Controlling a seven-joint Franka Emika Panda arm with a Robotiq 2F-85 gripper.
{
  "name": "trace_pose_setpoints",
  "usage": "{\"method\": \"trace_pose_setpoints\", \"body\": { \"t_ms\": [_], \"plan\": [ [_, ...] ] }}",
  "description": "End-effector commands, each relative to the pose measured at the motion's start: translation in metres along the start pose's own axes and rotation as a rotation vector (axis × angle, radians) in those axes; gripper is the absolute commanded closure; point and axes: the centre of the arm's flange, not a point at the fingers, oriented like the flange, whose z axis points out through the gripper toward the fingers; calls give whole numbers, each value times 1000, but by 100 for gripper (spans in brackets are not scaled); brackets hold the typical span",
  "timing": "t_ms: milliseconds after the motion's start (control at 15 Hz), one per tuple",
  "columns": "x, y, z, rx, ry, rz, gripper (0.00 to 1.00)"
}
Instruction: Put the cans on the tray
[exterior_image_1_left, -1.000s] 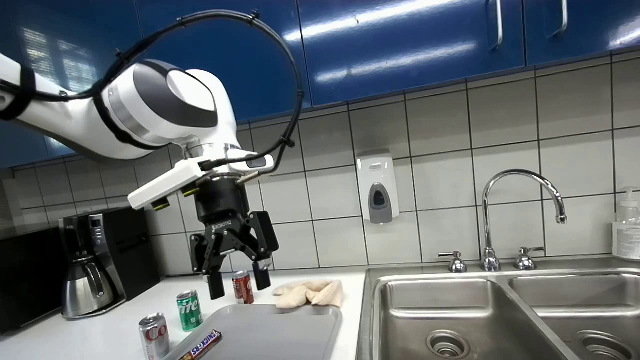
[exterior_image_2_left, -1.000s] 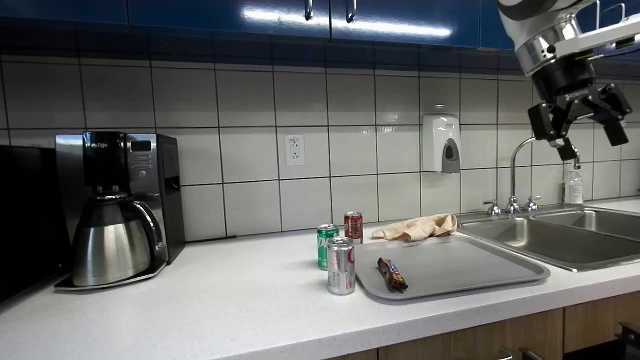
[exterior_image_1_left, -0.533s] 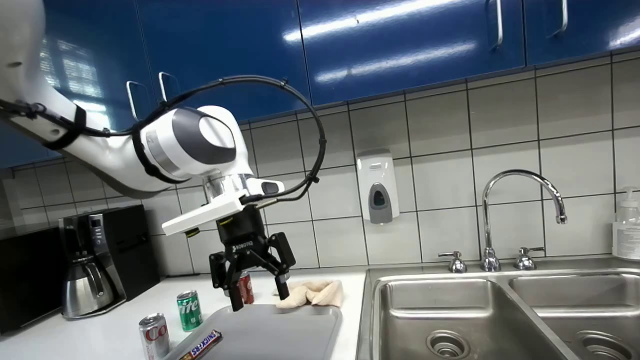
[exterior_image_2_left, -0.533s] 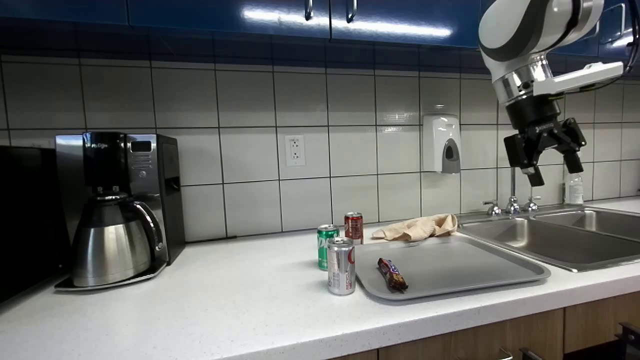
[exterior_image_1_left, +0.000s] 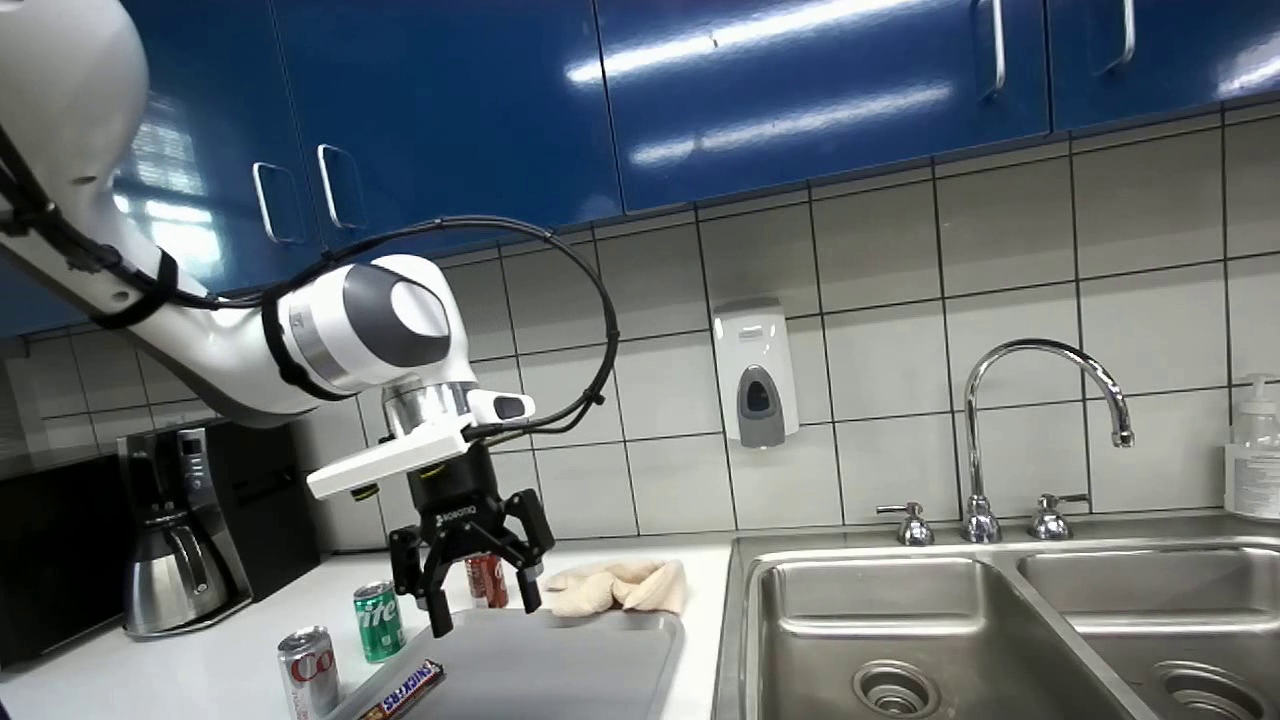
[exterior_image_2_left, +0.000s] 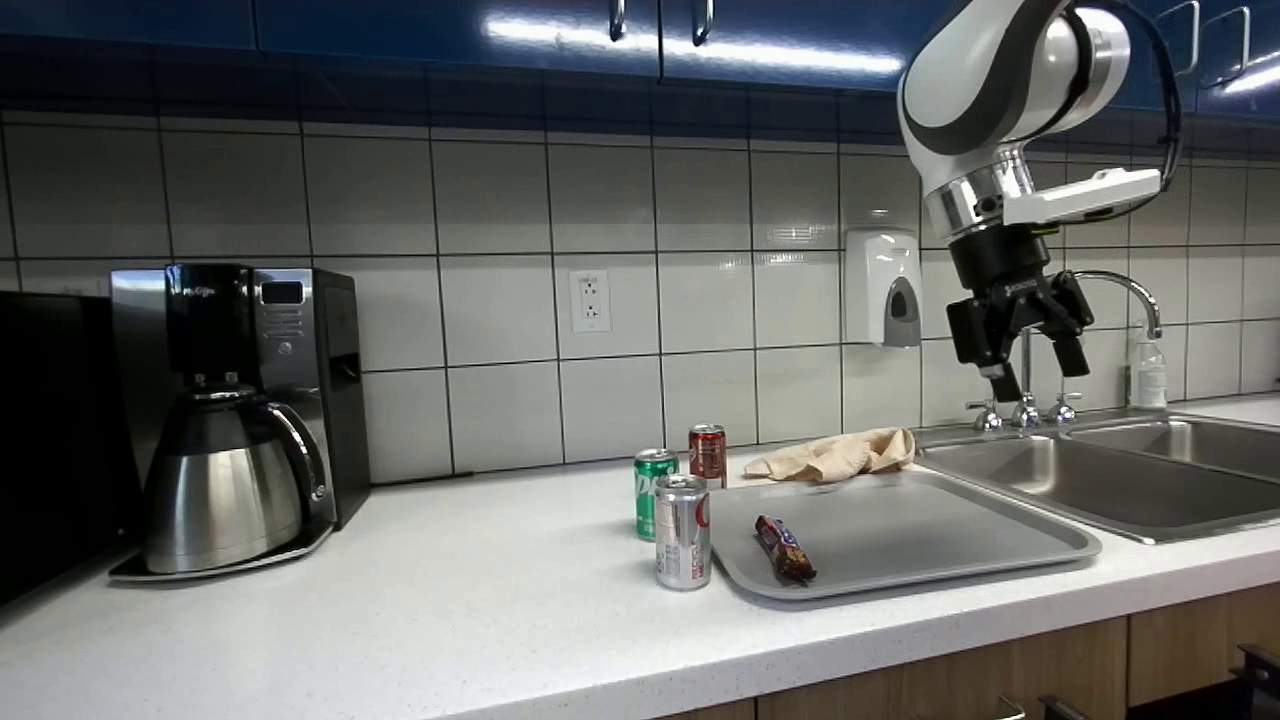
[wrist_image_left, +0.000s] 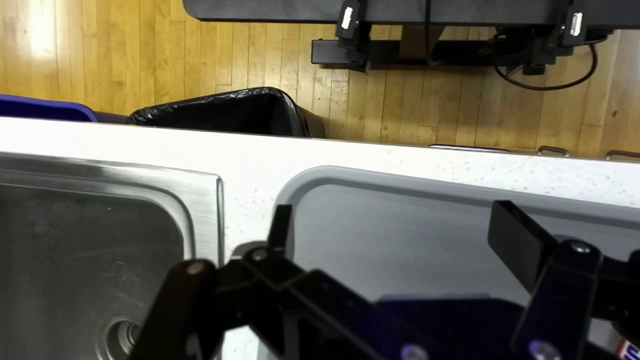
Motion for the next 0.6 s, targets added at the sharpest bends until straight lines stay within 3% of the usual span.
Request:
{"method": "trace_pose_setpoints", "body": {
  "t_ms": [0, 533],
  "plan": [
    [13, -47, -14, 10, 44, -9, 0],
    [28, -141, -44, 39, 162, 16, 0]
  ]
}}
